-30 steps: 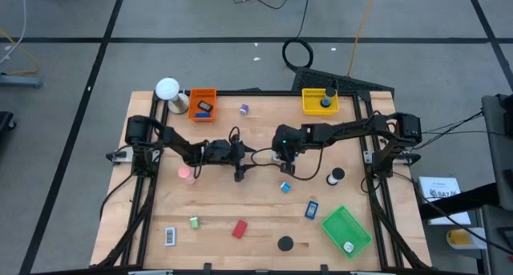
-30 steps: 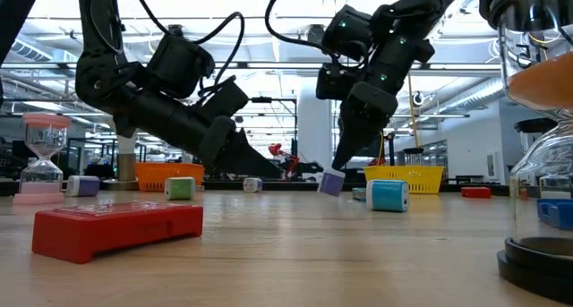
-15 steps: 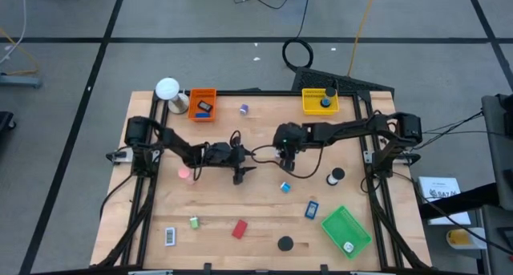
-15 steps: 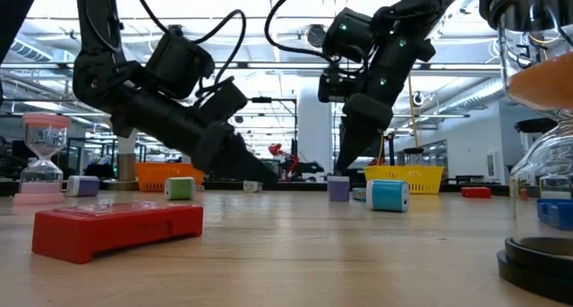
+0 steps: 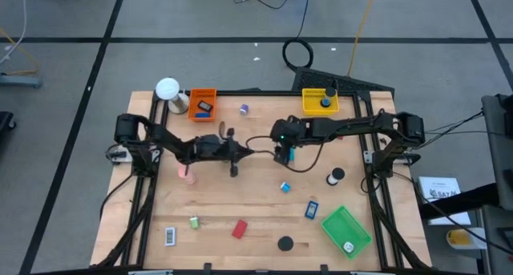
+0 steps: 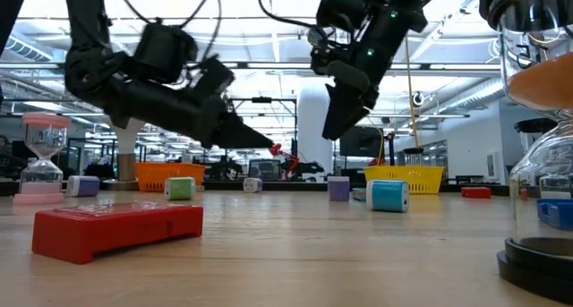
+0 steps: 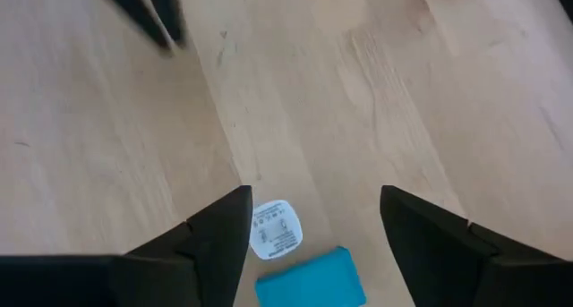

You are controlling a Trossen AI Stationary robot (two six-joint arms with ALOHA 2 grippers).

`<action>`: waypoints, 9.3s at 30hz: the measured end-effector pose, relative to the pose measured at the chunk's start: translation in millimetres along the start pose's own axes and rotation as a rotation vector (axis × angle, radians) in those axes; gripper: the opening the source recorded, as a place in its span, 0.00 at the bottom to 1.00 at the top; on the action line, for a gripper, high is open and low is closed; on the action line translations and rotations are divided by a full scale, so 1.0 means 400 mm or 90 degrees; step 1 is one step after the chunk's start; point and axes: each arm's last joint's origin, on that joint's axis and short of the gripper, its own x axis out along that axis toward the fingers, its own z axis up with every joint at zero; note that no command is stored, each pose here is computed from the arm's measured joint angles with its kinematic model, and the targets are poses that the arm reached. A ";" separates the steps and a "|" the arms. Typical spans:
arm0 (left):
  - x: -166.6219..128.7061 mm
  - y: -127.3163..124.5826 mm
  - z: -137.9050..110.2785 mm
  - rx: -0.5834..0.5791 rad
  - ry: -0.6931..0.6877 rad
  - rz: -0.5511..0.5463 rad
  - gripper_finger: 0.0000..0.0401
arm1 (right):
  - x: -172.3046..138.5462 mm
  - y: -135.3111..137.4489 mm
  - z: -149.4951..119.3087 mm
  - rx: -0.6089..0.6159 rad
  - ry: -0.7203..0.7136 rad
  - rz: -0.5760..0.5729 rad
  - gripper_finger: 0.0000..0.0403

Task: Pick & Place Office items
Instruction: Put the bottom violet charger adapter into the green bin, then put the pink hourglass into the yellow bin

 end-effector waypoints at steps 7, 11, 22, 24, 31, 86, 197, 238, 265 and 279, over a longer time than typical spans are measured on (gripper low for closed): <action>-0.107 0.012 -0.022 -0.020 -0.066 0.004 0.05 | -0.002 -0.004 0.025 -0.091 -0.042 -0.058 0.44; -0.154 0.016 -0.036 -0.034 -0.057 0.023 0.05 | 0.000 -0.010 0.025 -0.084 -0.035 -0.012 0.24; -0.164 0.016 -0.037 -0.035 -0.056 0.024 0.05 | -0.048 -0.024 0.055 -0.067 0.019 -0.004 0.05; -0.164 0.016 -0.035 -0.035 -0.059 0.024 0.05 | -0.059 -0.026 0.060 -0.068 0.028 -0.006 0.05; -0.164 0.016 -0.036 -0.035 -0.059 0.024 0.05 | -0.029 -0.027 0.054 -0.069 0.066 0.019 0.16; -0.164 0.016 -0.035 -0.035 -0.060 0.024 0.05 | 0.159 0.007 -0.059 -0.185 0.104 0.116 0.46; -0.164 0.016 -0.035 -0.035 -0.060 0.024 0.05 | -0.337 0.499 -0.683 0.390 0.443 0.039 0.43; -0.164 0.016 -0.035 -0.035 -0.060 0.024 0.05 | -0.304 0.444 -0.631 0.282 0.460 0.134 0.01; -0.160 0.017 -0.030 -0.035 -0.067 0.025 0.05 | -0.348 0.386 -0.542 0.150 0.155 0.218 0.00; -0.107 0.014 0.028 -0.063 -0.116 -0.020 0.05 | -0.253 0.331 -0.381 -0.051 -0.187 0.087 0.00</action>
